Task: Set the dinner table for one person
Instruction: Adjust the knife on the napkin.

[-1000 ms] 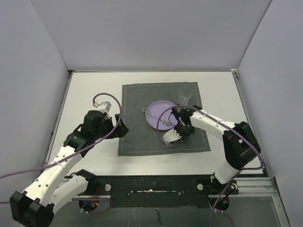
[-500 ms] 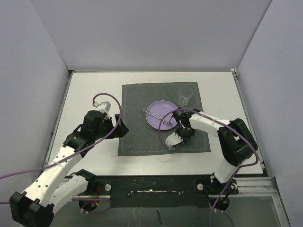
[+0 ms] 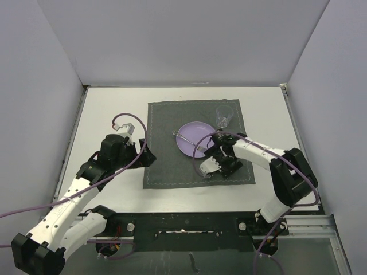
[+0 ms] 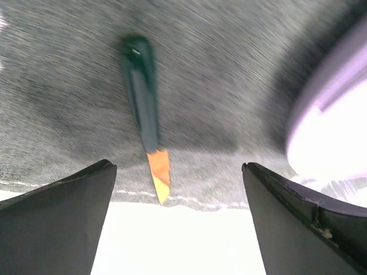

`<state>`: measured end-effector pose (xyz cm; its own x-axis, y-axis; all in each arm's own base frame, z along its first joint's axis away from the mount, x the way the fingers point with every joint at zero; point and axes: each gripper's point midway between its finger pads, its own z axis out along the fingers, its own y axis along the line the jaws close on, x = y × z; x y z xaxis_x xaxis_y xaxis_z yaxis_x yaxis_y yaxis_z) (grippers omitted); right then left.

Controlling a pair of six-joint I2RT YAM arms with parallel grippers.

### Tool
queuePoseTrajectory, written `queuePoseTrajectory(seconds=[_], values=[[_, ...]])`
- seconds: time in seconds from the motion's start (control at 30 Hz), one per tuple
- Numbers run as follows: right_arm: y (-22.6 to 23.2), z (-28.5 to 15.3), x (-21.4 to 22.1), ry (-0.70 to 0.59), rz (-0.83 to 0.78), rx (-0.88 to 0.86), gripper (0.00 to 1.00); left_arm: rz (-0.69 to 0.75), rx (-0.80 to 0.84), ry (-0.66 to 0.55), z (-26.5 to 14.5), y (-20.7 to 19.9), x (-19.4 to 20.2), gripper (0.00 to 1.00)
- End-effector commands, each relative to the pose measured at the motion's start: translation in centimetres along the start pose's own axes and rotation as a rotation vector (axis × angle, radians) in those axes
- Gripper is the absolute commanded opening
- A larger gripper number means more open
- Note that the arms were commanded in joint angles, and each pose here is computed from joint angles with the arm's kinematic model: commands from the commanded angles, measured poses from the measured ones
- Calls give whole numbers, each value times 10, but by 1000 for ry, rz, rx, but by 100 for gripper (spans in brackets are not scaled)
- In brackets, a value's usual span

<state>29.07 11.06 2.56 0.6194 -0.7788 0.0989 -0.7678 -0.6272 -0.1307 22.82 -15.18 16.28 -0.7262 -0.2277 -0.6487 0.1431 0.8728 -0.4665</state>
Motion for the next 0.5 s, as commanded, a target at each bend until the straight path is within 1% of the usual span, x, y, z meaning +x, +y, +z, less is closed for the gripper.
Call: queuePoseTrajectory(seconds=[0.0,0.03,0.13,0.2,0.23,0.27,0.33,0.37,0.4,0.43,0.47], values=[[-45,-60,15,56,170,272,98,-4,52,-49,-2,-11,-13,85],[-51,-74,16,64,202,309,98,-6,55,-48,-1,-11,-12,85],[-53,-109,16,95,283,348,98,-11,60,-47,-2,-12,-12,85],[-54,-131,14,112,393,375,98,-15,61,-44,-2,-12,-12,85],[-55,-142,16,128,517,408,98,-16,62,-43,-3,-13,-11,85],[-59,-155,19,169,607,463,98,-20,64,-41,-4,-14,-11,85],[-68,-193,44,295,885,669,98,-25,71,-33,-8,-16,-10,85],[-68,-212,53,352,993,748,98,-27,77,-35,-11,-17,-10,85],[-63,-227,56,378,1086,793,98,-31,81,-38,-13,-18,-11,85],[-57,-236,53,366,1172,800,98,-31,84,-43,-16,-19,-11,85],[-51,-239,46,313,1263,777,98,-34,83,-48,-19,-19,-12,85]])
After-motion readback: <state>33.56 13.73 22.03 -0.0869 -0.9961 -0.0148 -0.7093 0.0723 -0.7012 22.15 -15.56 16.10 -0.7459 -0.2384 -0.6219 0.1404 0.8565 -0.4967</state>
